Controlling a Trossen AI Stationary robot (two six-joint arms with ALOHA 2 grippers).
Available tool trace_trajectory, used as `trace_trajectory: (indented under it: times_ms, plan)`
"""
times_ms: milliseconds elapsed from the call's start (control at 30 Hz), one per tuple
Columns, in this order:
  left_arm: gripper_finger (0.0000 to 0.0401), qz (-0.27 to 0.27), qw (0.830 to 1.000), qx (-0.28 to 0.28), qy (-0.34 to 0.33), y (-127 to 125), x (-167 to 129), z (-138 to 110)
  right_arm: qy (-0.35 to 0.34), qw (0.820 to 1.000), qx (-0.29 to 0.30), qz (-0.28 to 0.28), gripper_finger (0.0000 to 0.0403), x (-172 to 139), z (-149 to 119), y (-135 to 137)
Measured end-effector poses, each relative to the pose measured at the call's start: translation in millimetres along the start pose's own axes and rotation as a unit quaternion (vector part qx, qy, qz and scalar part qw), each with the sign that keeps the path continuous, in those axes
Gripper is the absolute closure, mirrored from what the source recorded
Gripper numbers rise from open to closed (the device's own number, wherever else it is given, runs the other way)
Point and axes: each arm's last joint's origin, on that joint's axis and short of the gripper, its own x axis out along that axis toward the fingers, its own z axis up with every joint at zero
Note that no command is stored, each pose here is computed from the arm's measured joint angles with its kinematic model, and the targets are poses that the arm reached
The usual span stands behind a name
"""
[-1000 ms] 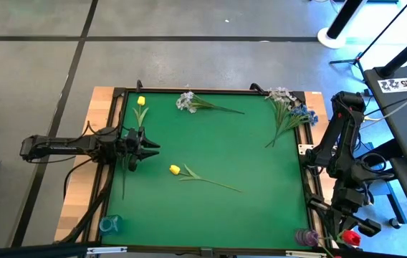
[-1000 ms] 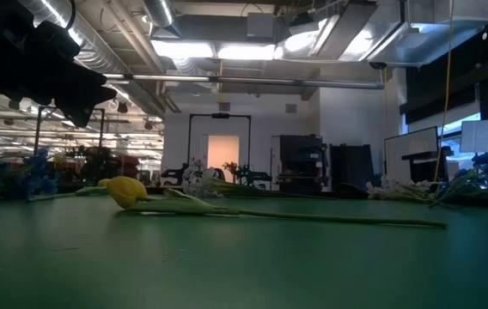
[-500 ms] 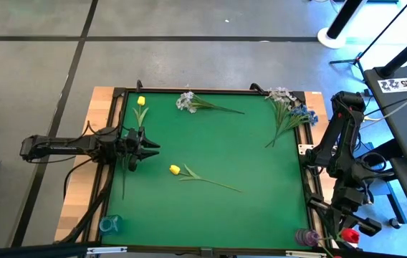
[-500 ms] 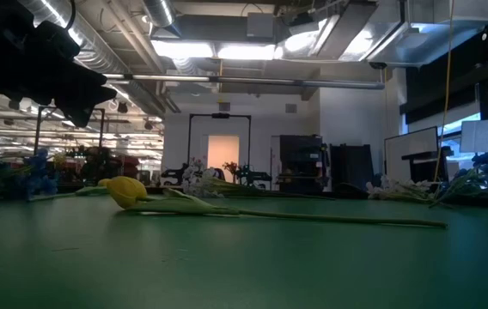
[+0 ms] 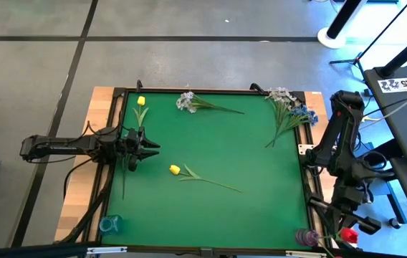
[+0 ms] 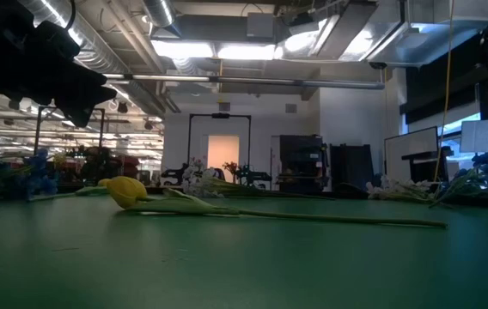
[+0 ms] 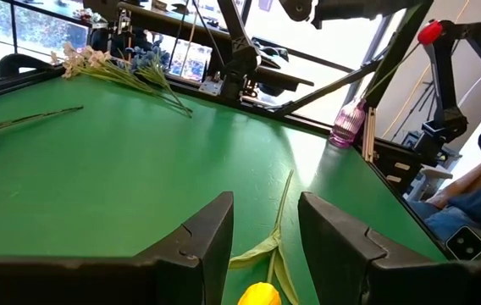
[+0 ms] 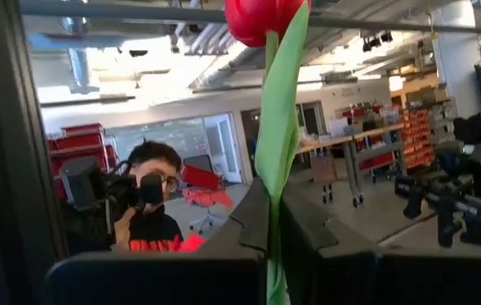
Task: Sort flowers into vase by color
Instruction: Put the red flower into the purple vase, then put the right blue flowers into the purple vase
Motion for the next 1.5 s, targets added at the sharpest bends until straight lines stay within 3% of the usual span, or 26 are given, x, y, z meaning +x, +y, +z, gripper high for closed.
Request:
trace_trajectory:
  times_ms: [367, 533, 667, 767, 933, 1067, 1167, 1300, 1400, 1500]
  plan:
    - [0.0269, 0.000, 1.000, 0.000, 0.000, 0, 0, 0, 0.093, 0.996, -0.007, -0.006, 0.0376, 9, -34, 0]
    - [0.0269, 0.000, 1.000, 0.000, 0.000, 0, 0, 0, 0.118, 0.992, 0.024, -0.026, 0.0329, 10, -41, -1]
    - [0.0269, 0.000, 1.000, 0.000, 0.000, 0, 0, 0, 0.150, 0.988, 0.034, -0.014, 0.0279, 23, -27, 5]
    - [0.0269, 0.000, 1.000, 0.000, 0.000, 0, 0, 0, 0.225, 0.973, 0.050, -0.022, 0.0248, 33, -11, 11]
    - [0.0269, 0.000, 1.000, 0.000, 0.000, 0, 0, 0, 0.359, 0.922, 0.120, -0.082, 0.0218, 39, 25, 17]
    - [0.0269, 0.000, 1.000, 0.000, 0.000, 0, 0, 0, 0.399, 0.892, 0.173, -0.123, 0.0213, 37, 58, 19]
    - [0.0269, 0.000, 1.000, 0.000, 0.000, 0, 0, 0, 0.416, 0.879, 0.178, -0.150, 0.0212, 33, 80, 19]
    - [0.0269, 0.000, 1.000, 0.000, 0.000, 0, 0, 0, 0.396, 0.882, 0.136, -0.215, 0.0212, 27, 105, 16]
    - [0.0269, 0.000, 1.000, 0.000, 0.000, 0, 0, 0, 0.348, 0.889, 0.048, -0.294, 0.0212, 26, 115, 8]
    - [0.0269, 0.000, 1.000, 0.000, 0.000, 0, 0, 0, 0.282, 0.867, -0.036, -0.409, 0.0212, 29, 119, -10]
